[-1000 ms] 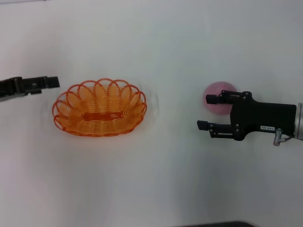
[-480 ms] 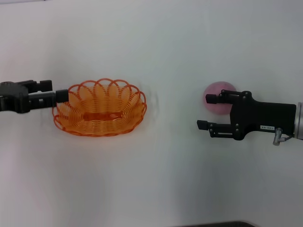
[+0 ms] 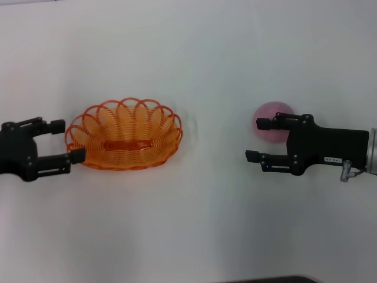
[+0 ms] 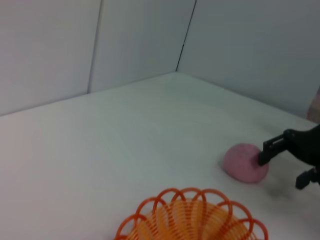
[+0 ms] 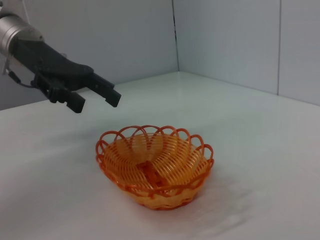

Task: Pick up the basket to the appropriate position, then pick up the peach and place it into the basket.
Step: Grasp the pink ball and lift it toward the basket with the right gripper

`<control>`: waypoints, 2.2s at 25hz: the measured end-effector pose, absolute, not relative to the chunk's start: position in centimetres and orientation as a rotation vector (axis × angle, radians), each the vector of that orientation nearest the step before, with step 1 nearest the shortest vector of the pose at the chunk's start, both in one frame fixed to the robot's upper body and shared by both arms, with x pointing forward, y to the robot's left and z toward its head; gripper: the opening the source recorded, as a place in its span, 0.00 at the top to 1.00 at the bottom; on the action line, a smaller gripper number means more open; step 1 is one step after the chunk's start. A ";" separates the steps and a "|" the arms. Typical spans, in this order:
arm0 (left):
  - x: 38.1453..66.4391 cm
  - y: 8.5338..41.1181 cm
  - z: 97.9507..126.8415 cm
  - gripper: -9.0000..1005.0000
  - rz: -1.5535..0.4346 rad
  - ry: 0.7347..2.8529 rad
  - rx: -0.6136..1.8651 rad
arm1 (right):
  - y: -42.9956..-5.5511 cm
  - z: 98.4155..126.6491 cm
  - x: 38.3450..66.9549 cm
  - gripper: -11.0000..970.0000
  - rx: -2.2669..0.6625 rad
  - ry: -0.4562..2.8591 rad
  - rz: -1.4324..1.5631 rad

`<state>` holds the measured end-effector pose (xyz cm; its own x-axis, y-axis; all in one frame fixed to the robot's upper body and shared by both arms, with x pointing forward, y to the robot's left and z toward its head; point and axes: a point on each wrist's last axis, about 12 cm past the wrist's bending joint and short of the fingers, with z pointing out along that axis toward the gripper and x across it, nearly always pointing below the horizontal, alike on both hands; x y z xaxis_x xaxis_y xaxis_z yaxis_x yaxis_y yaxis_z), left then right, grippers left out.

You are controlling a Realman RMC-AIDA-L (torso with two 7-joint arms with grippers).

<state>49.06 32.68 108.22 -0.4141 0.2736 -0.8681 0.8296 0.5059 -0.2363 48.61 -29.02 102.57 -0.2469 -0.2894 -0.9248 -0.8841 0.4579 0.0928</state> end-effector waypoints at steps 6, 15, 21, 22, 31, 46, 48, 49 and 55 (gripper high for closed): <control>46.7 33.9 107.4 0.17 -0.774 1.926 0.925 | -29.0 102.6 48.5 0.20 -1.005 1.769 0.804; 43.8 34.1 105.2 0.17 -0.775 1.920 0.908 | -29.1 102.6 48.4 0.20 -1.003 1.771 0.803; 42.5 33.9 103.9 0.17 -0.780 1.889 0.878 | -29.1 102.6 48.4 0.20 -1.008 1.765 0.802; 42.4 33.9 103.8 0.17 -0.779 1.887 0.880 | -29.1 102.6 48.4 0.20 -1.009 1.765 0.802; 42.4 33.8 103.6 0.18 -0.765 1.892 0.905 | -29.1 102.5 48.3 0.20 -1.008 1.766 0.800; 42.6 33.9 103.5 0.18 -0.748 1.896 0.891 | -30.2 106.9 49.6 0.20 -0.843 1.979 1.150; 42.6 34.0 103.5 0.18 -0.745 1.897 0.890 | -30.2 107.8 50.3 0.20 -0.815 2.071 1.201; 42.7 34.0 103.6 0.18 -0.744 1.898 0.889 | -30.2 108.1 50.6 0.20 -0.807 2.104 1.215; 42.7 34.1 103.6 0.17 -0.741 1.902 0.892 | -30.4 110.6 52.6 0.19 -0.752 2.276 1.159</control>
<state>42.66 34.13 103.57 -0.3527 0.2870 -0.8907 0.8139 0.5637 -0.1406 52.58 -30.45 110.65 -0.7366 -0.2552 -0.6263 -0.6565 0.4919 0.5718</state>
